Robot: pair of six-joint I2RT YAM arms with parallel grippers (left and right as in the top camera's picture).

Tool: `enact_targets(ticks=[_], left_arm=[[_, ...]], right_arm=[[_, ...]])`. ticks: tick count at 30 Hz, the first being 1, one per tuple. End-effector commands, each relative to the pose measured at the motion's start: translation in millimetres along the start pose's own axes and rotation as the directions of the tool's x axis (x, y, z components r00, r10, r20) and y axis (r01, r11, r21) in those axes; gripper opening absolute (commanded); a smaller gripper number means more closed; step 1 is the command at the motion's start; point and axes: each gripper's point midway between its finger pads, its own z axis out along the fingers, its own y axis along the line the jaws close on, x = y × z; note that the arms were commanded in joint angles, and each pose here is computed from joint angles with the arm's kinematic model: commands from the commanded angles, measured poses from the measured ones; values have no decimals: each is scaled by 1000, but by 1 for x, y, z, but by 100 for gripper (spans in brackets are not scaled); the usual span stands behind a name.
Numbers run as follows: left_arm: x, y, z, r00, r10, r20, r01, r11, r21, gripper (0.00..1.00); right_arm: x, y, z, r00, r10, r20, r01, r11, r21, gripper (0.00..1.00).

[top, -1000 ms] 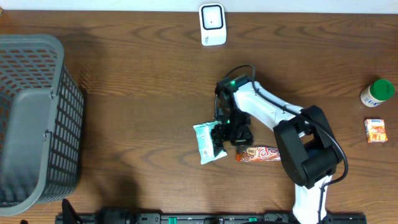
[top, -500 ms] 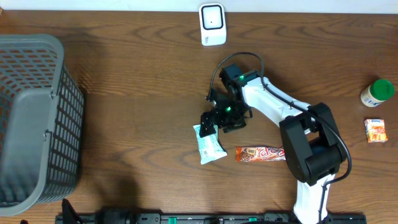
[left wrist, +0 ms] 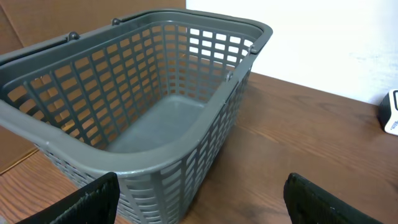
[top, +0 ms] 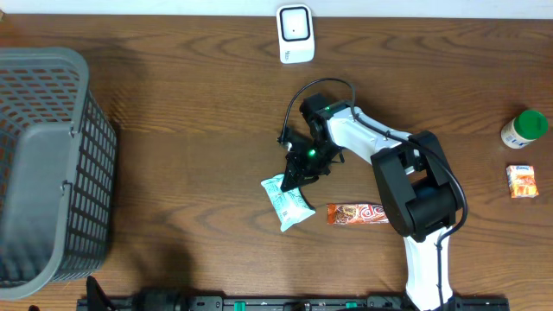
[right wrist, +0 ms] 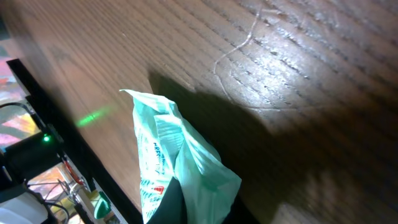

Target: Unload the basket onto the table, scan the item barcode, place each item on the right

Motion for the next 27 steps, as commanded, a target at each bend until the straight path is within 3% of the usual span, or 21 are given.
enact_targets(ticks=[1,7,11,14,18,27], left_arm=[[0,0,0,1000,-3,0,3,1000,-3,85],[-1,0,0,1000,-3,0,3,1000,-3,85],[0,0,0,1000,-3,0,3,1000,-3,85],[0,0,0,1000,-3,0,3,1000,-3,85],[-1,0,0,1000,-3,0,3,1000,-3,85],[0,0,0,1000,-3,0,3,1000,-3,85]], right_arm=[[21,-36,24,995,30,-100,-18,993,121,1],[15,9,-27,993,99,-62,-99,995,5,1],[4,51,-77,985,168,36,-159,971,-176,1],[3,77,-115,956,285,65,-250,913,-321,1],[6,105,-156,945,316,86,-238,842,-484,1],[23,116,-174,933,357,43,-279,794,-540,1]])
